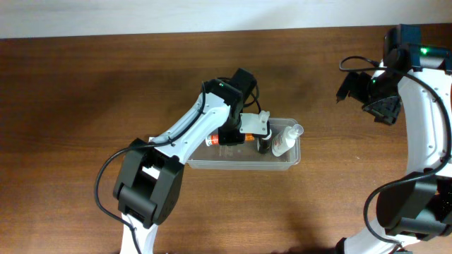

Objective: Pack container
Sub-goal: 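Lay the orange tube flat in the container and release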

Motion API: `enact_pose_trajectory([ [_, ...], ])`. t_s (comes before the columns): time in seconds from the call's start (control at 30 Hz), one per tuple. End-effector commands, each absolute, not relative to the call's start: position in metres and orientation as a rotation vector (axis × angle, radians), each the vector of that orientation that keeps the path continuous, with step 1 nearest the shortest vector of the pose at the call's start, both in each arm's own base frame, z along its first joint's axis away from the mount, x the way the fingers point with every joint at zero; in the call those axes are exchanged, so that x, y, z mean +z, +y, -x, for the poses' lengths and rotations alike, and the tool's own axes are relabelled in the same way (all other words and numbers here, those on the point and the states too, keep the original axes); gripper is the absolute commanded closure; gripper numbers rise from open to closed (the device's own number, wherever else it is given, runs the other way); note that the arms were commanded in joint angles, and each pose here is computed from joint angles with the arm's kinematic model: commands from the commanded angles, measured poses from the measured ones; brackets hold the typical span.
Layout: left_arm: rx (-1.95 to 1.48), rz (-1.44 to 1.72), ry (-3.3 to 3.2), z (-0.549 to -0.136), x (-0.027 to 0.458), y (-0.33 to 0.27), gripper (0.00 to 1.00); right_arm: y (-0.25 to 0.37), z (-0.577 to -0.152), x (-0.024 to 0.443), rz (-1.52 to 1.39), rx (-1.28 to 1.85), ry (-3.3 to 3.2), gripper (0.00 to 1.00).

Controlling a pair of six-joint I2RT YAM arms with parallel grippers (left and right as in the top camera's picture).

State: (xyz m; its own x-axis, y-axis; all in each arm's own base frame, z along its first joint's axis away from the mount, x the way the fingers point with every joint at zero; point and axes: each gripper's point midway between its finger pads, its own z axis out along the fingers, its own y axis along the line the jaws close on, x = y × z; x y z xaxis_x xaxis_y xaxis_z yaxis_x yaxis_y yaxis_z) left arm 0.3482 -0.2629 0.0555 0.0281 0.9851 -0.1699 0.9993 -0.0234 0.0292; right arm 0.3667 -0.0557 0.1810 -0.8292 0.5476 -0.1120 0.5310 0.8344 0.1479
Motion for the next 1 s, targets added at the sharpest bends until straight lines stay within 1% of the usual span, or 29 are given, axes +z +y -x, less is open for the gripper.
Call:
enact_pose_trajectory([
  [0.0, -0.176, -2.176, 2.068, -0.345, 0.043, -0.265, 0.94, -0.056, -0.366, 0.182, -0.839, 0.167, 2.862, 0.01],
  [0.07, -0.172, -2.168, 2.060, -0.347, 0.039, -0.266, 0.85, -0.056, -0.366, 0.182, -0.840, 0.167, 2.861, 0.01],
  [0.13, -0.166, -2.159, 2.050, -0.349, 0.035, -0.267, 0.80, -0.056, -0.366, 0.182, -0.839, 0.167, 2.862, 0.02],
  [0.27, -0.156, -2.143, 2.030, -0.355, 0.032, -0.271, 0.75, -0.056, -0.366, 0.182, -0.840, 0.167, 2.861, 0.02],
  [0.43, -0.139, -2.137, 2.029, -0.358, 0.032, -0.271, 0.74, -0.056, -0.366, 0.182, -0.840, 0.167, 2.861, 0.01],
  [0.47, -0.138, -2.129, 2.038, -0.358, 0.032, -0.271, 0.63, -0.056, -0.366, 0.182, -0.840, 0.167, 2.861, 0.01],
  [0.5, -0.135, -2.120, 2.049, -0.359, 0.032, -0.271, 0.36, -0.056, -0.366, 0.182, -0.840, 0.167, 2.861, 0.01],
  [0.53, -0.135, -2.111, 2.059, -0.359, 0.032, -0.270, 0.00, -0.056, -0.366, 0.182, -0.840, 0.167, 2.861, 0.01],
  [0.77, -0.098, -2.008, 2.149, -0.365, 0.040, -0.268, 0.00, -0.056, -0.366, 0.182, -0.839, 0.167, 2.861, 0.02],
  [0.9, -0.097, -1.909, 2.170, -0.370, 0.074, -0.272, 0.00, -0.056, -0.366, 0.182, -0.839, 0.167, 2.862, 0.01],
  [0.97, -0.097, -1.855, 2.172, -0.371, 0.101, -0.272, 0.00, -0.056, -0.366, 0.182, -0.840, 0.167, 2.861, 0.01],
])
